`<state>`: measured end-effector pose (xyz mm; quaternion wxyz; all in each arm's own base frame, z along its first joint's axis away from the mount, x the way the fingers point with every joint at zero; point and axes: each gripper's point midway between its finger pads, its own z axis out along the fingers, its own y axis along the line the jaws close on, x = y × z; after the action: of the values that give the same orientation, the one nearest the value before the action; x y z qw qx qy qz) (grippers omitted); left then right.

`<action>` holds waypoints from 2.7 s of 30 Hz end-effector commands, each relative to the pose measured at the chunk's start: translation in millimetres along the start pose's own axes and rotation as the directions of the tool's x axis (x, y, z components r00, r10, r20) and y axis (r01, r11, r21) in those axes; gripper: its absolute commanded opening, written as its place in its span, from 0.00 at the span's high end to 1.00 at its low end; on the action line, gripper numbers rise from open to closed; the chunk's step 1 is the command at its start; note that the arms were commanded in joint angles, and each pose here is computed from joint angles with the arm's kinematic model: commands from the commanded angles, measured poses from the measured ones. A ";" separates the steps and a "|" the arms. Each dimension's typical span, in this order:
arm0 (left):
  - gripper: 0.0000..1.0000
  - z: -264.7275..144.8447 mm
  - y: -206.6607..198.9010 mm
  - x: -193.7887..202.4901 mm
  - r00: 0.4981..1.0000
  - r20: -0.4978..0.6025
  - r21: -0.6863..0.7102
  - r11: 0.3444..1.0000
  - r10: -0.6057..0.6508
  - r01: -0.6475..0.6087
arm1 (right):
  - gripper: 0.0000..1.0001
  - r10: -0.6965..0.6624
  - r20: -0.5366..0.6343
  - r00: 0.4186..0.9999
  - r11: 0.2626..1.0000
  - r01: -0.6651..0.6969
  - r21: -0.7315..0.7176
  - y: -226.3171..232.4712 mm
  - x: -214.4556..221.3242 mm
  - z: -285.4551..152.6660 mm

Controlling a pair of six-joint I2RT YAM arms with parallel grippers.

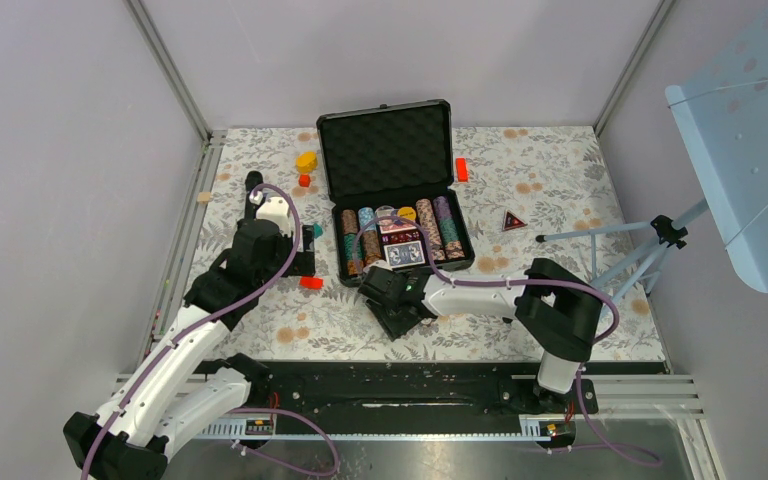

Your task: Pack up texas hold em set

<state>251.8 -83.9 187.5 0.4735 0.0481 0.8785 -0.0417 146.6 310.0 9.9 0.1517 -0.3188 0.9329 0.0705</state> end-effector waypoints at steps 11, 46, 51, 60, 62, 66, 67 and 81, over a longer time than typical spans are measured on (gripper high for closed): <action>0.01 1.8 -3.2 -8.2 0.999 0.032 0.015 1.000 -0.012 0.012 | 0.53 0.021 0.033 0.999 1.000 -0.021 0.006 -1.5 -3.3 -18.5; 0.01 1.7 -3.5 -8.2 0.999 0.032 0.017 1.000 -0.012 0.011 | 0.46 0.015 -0.041 0.999 1.000 -0.015 0.004 14.6 10.9 2.1; 0.01 2.0 -3.7 -8.2 0.999 0.031 0.017 1.000 -0.012 0.011 | 0.53 0.009 -0.039 0.999 1.000 -0.009 0.017 13.1 13.1 -0.7; 0.01 2.7 -3.7 -7.6 1.000 0.028 0.017 1.000 -0.011 0.011 | 0.50 0.009 0.021 1.000 1.000 -0.010 0.018 14.8 -4.3 -13.0; 0.01 2.7 -3.8 -7.5 1.000 0.028 0.017 1.000 -0.011 0.010 | 0.46 0.006 0.027 1.000 1.000 -0.007 0.017 15.9 -8.5 -14.5; 0.01 2.7 -3.6 -7.5 1.000 0.028 0.017 1.000 -0.011 0.011 | 0.42 0.002 0.021 1.000 1.000 -0.003 0.010 19.4 -11.0 -12.5; 0.01 2.6 -3.9 -7.8 1.000 0.029 0.017 1.000 -0.012 0.011 | 0.41 0.001 0.017 1.000 1.000 -0.001 0.006 20.6 -10.6 -11.9; 0.01 2.4 -3.8 -7.5 1.000 0.028 0.018 1.000 -0.011 0.010 | 0.37 -0.003 -0.029 1.000 0.999 0.004 0.043 14.1 2.4 4.7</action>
<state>252.0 -84.6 186.1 0.4708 0.0493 0.8799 -0.0420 138.3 324.1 10.6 0.1480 -0.3170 0.9347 0.0635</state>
